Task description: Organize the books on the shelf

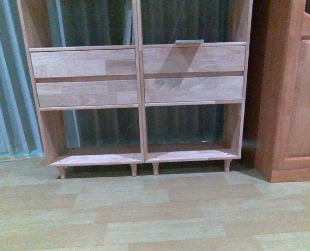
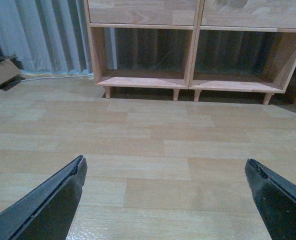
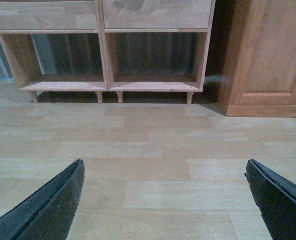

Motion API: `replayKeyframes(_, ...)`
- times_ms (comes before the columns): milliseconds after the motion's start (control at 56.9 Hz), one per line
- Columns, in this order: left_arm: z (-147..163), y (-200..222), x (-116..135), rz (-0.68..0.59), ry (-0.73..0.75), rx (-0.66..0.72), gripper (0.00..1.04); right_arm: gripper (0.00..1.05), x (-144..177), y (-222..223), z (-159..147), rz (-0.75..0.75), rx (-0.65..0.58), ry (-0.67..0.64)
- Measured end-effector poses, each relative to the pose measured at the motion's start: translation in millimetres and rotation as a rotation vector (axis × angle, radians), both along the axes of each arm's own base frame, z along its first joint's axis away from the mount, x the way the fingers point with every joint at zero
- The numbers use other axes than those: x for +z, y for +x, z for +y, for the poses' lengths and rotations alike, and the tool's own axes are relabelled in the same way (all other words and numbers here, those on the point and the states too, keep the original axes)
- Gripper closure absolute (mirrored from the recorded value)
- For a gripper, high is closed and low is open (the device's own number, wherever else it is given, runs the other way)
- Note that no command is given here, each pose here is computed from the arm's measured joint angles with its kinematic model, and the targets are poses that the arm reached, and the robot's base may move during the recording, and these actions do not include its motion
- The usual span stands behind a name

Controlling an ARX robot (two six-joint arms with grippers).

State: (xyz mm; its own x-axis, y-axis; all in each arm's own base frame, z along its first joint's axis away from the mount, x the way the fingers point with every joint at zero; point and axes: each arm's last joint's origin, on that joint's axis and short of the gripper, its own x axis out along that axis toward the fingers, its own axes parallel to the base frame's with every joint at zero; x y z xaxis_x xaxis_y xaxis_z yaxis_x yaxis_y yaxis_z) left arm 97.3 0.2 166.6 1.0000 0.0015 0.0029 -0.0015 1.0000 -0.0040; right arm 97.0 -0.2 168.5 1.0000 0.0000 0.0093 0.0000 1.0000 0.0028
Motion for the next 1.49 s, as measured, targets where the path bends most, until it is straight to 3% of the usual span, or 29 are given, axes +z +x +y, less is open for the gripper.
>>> replayKeyframes(1493, 0.0, 0.0, 0.0, 0.000, 0.000, 0.000, 0.07, 0.07, 0.1, 0.0, 0.0, -0.001, 0.000, 0.000)
